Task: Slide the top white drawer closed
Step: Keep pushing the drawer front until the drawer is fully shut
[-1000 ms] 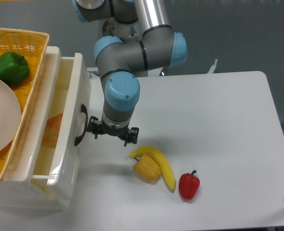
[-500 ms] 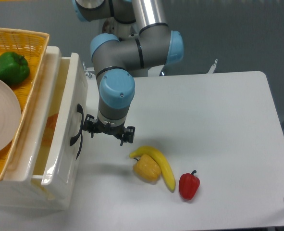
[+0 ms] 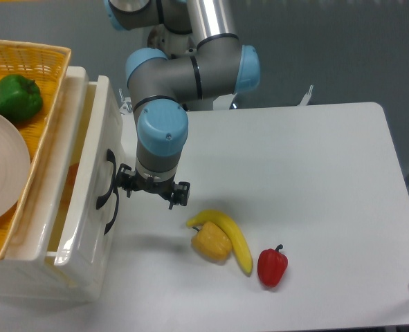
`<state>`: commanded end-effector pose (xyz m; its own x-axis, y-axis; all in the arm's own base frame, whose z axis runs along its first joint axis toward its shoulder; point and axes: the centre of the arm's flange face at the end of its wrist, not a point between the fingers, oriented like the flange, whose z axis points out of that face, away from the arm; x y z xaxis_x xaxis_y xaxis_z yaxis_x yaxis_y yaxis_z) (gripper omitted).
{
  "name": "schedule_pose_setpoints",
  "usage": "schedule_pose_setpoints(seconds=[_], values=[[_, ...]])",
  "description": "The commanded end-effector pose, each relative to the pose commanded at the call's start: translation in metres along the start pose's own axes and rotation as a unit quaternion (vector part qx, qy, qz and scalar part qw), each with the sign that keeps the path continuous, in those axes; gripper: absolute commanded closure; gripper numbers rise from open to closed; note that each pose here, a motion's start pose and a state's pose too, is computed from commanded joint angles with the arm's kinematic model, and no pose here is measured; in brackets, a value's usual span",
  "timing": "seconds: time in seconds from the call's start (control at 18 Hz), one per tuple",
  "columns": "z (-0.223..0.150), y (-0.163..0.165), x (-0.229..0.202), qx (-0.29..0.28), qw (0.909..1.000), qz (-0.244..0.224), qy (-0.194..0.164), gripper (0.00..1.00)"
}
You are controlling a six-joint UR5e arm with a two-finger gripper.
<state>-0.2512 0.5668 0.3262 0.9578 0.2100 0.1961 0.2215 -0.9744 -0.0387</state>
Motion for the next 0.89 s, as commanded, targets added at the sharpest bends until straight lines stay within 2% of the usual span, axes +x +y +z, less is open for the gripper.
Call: schedule_pose_setpoints(seconds=[0.89], values=[[0.0009, 0.0001, 0.0064, -0.001, 1.0000, -0.004, 0.002, 0.00]])
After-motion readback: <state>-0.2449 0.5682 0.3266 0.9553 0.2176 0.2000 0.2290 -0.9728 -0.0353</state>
